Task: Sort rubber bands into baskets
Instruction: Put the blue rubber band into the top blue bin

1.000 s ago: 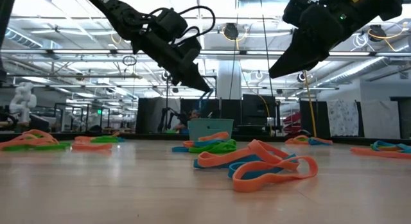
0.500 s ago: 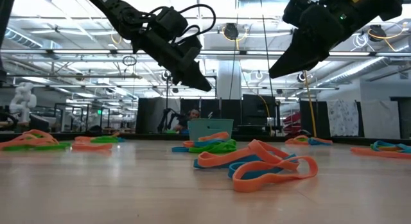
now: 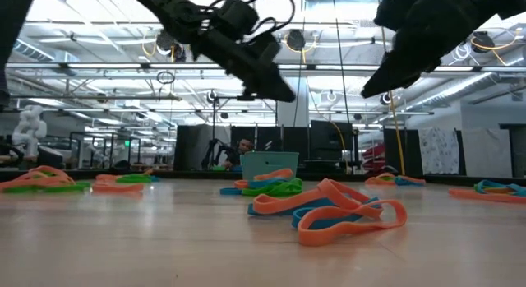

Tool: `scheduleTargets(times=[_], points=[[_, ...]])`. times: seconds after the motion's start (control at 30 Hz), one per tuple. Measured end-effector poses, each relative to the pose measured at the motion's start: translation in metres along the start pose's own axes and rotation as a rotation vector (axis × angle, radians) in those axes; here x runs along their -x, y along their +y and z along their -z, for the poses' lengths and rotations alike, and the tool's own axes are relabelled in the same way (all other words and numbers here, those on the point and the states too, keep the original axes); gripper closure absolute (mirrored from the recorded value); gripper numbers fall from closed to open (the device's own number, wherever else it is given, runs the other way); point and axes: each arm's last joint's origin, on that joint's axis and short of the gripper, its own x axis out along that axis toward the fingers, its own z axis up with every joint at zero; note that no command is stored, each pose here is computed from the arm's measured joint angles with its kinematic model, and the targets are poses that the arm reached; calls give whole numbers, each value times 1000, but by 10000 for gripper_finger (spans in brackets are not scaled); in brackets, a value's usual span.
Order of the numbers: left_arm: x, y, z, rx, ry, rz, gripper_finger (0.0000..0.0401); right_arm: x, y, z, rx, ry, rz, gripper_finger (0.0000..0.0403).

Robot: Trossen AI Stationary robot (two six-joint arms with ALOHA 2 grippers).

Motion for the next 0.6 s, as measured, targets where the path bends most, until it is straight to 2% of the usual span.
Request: scheduleTargets(times=[0.17,0.37,0.6], points=[[-35,4,-24,-11,-37,75,326,22,-8,8,-69,54,25,248],[-78,2,-52,-46,-63,107,326,43,-18,23,-137,130,160,248],[-137,-7,-57,-49,-52,136,326,53,-25,39,-216,243,264,248]])
